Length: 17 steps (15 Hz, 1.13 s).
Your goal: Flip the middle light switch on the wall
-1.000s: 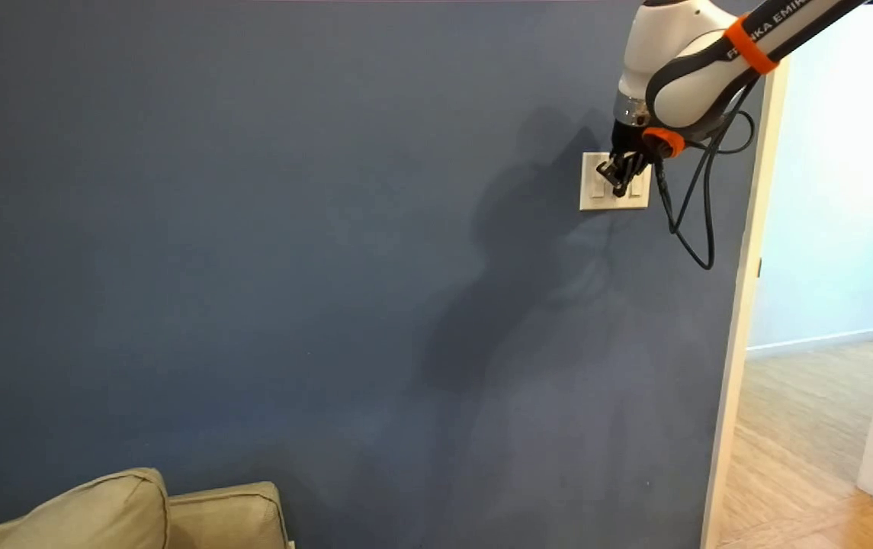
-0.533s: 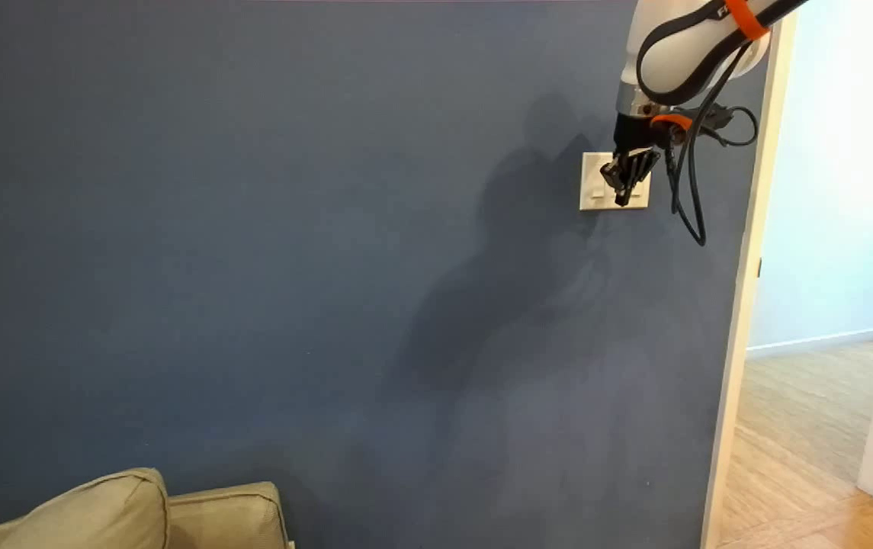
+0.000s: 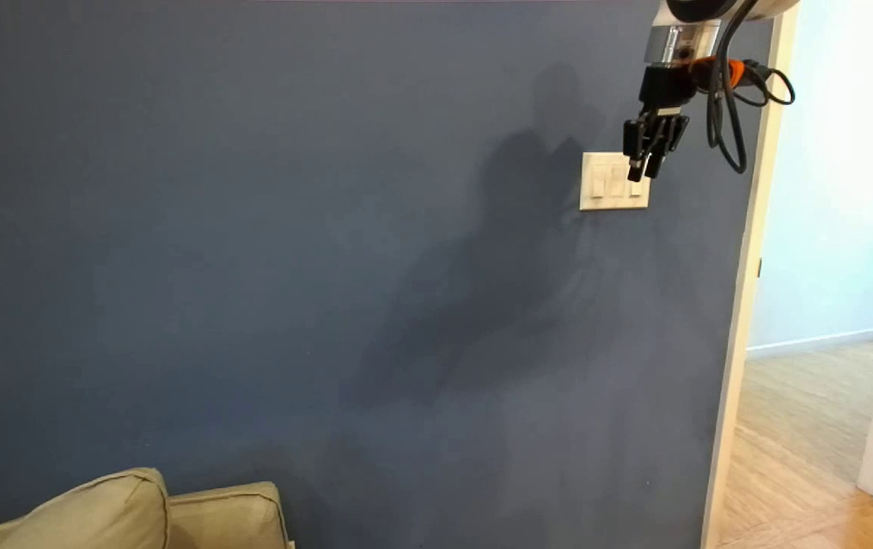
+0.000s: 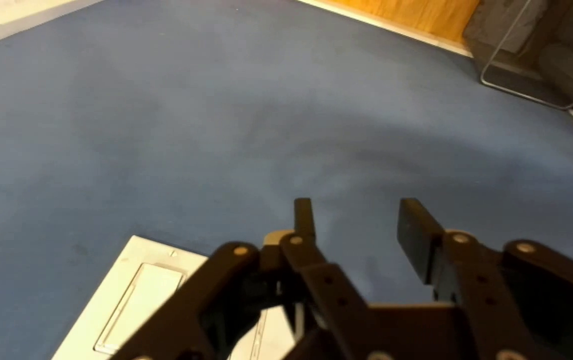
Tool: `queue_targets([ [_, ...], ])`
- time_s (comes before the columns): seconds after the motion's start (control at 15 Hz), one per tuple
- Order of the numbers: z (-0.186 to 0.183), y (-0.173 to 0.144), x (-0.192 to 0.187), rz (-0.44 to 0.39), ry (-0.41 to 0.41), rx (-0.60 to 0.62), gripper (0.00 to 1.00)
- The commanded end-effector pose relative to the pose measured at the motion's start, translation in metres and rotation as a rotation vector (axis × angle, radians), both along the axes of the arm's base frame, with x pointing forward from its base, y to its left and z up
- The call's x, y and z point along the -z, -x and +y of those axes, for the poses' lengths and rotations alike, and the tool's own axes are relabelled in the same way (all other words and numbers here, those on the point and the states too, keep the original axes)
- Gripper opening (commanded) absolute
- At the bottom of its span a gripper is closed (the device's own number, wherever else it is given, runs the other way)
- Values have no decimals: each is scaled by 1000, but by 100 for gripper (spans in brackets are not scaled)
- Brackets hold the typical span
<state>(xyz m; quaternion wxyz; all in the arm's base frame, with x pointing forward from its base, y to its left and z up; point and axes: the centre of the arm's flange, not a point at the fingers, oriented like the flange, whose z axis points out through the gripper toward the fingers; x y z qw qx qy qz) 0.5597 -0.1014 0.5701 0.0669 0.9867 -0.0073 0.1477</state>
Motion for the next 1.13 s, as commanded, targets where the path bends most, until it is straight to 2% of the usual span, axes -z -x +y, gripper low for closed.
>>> queue_targets([
  [0.0, 7, 39, -20, 8, -107, -44, 79],
  [0.13, 7, 49, -25, 27, -151, -56, 93],
  [0.2, 7, 53, -24, 38, -143, -52, 99],
  [0.27, 6, 57, -25, 50, -150, -52, 100],
  [0.47, 1, 72, -21, 61, -156, -38, 100],
  [0.53, 3, 52, -24, 57, -125, -28, 100],
  [1.07, 2, 52, -21, 62, -126, -26, 100],
])
